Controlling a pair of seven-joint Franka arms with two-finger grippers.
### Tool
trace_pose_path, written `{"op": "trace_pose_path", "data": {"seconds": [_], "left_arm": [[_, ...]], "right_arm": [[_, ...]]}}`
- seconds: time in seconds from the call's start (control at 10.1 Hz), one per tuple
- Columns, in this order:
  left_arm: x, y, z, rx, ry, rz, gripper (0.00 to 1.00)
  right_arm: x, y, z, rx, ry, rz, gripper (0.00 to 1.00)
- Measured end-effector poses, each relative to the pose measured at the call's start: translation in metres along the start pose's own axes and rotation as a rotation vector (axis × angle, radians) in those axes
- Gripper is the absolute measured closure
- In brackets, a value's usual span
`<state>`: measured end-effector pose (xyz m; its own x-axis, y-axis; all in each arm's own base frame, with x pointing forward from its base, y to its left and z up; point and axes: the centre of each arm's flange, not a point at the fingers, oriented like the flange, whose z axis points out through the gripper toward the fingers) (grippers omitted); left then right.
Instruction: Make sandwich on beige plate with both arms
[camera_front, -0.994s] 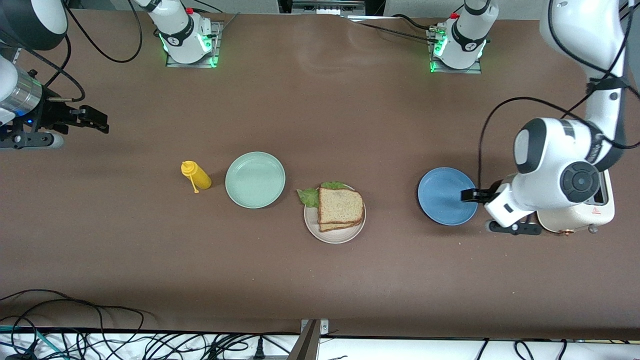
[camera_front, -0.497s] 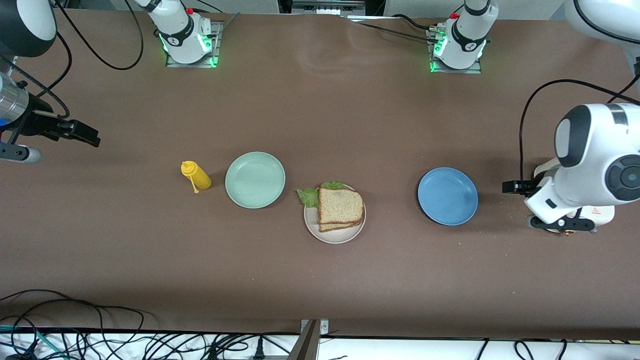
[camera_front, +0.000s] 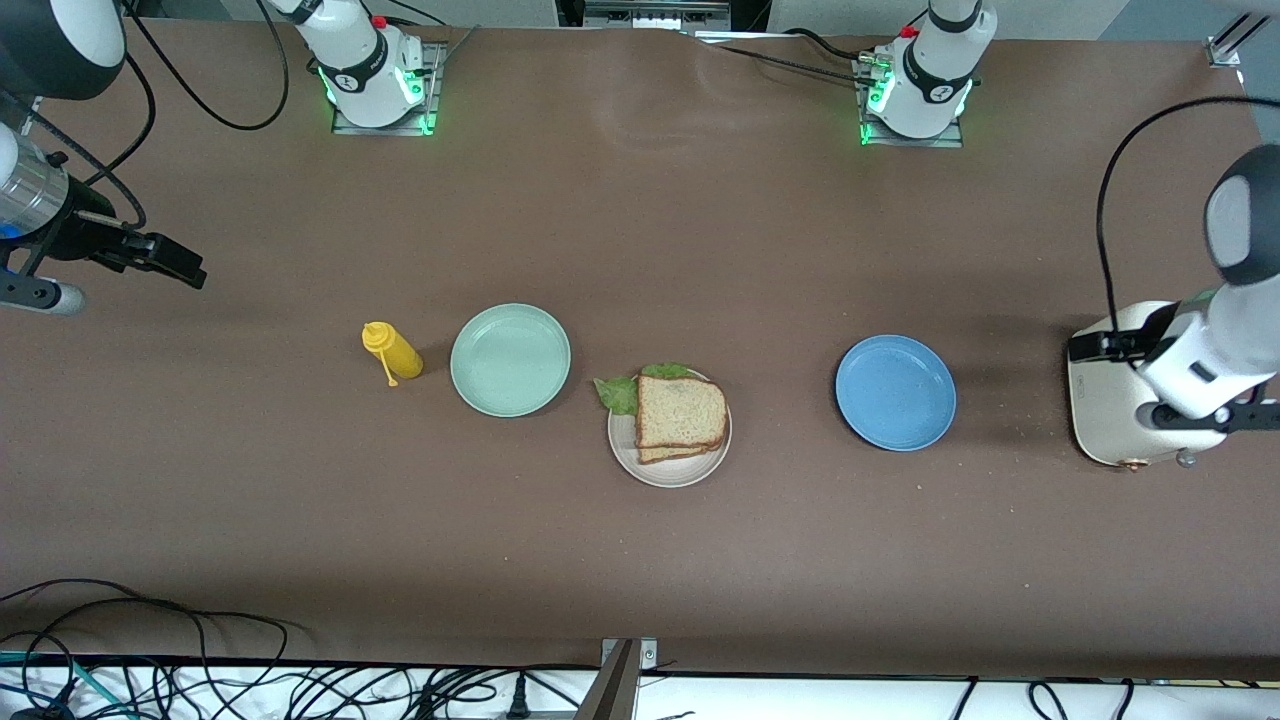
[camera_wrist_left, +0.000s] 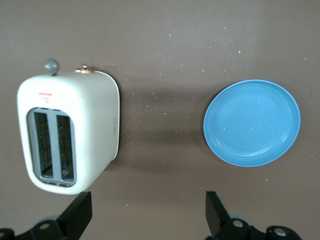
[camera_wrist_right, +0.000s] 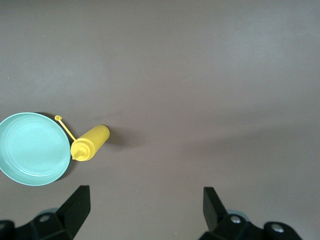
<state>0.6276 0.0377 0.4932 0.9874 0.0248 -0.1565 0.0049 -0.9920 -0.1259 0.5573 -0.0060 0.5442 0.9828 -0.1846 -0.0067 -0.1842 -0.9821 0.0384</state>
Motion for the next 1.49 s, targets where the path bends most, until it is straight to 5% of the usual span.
{"op": "trace_pose_path", "data": {"seconds": [0.3, 0.7, 1.19, 1.49], "left_arm": [[-0.046, 0.000, 0.004, -0.020, 0.070, 0.008, 0.00], [-0.053, -0.025, 0.006, -0.090, 0.111, -0.050, 0.00], [-0.071, -0.022, -0.036, -0.057, 0.167, -0.009, 0.00], [-0.088, 0.024, -0.076, 0.034, 0.146, 0.095, 0.00]], "right_arm": [[-0.018, 0.014, 0.004, 0.005, 0.023, -0.007, 0.00], [-0.029, 0.020, -0.058, 0.003, 0.017, -0.006, 0.00], [-0.026, 0.025, -0.053, 0.000, -0.010, -0.026, 0.00], [-0.025, 0.021, -0.057, 0.000, -0.002, -0.041, 0.00]]}}
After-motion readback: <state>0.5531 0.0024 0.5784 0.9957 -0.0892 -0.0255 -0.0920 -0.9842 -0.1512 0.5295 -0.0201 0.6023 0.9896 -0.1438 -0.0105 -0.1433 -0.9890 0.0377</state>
